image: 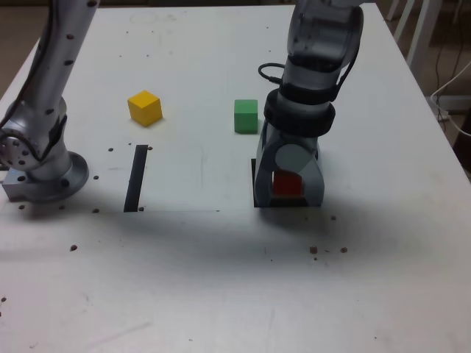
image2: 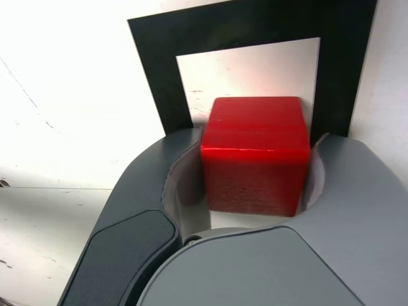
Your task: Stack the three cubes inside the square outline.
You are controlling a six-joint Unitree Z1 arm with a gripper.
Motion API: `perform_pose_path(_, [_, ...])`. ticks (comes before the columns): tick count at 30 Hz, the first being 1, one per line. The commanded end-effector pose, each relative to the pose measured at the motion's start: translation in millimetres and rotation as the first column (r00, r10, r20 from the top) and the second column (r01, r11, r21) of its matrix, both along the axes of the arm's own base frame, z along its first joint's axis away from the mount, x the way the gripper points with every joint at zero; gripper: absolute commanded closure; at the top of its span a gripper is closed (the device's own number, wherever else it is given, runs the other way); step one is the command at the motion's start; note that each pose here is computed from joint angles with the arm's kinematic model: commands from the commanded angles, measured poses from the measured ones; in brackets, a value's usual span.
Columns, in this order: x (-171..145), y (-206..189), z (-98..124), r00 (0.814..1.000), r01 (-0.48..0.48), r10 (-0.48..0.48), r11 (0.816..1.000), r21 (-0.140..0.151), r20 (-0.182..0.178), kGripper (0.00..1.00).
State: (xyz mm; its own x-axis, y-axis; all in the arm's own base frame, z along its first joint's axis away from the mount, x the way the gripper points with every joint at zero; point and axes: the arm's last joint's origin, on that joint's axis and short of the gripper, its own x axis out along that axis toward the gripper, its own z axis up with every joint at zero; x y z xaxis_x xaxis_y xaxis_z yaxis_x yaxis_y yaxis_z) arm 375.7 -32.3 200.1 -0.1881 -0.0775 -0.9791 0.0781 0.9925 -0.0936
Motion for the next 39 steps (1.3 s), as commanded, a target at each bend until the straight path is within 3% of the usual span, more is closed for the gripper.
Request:
perform_pose_path(1, [-1,1,0,1.000,-0.001,0.001,1.000,-0.002,0.000,0.01])
perform_pose_path(7, [-6,2,3,1.000,-0.002,0.002,1.000,0.003,0.006,0.01])
perform_pose_path(13, [-18,9,17,0.999,-0.014,0.014,1.000,0.026,0.031,0.01])
perform_pose_path(22, [-52,24,53,0.997,-0.063,0.058,0.993,0.102,0.053,0.01])
perform_pose_path(30, [-82,44,75,0.994,-0.106,0.103,0.983,0.153,0.026,0.01])
perform_pose_path(39, [-119,79,70,0.983,-0.173,0.180,0.969,0.179,-0.024,0.01])
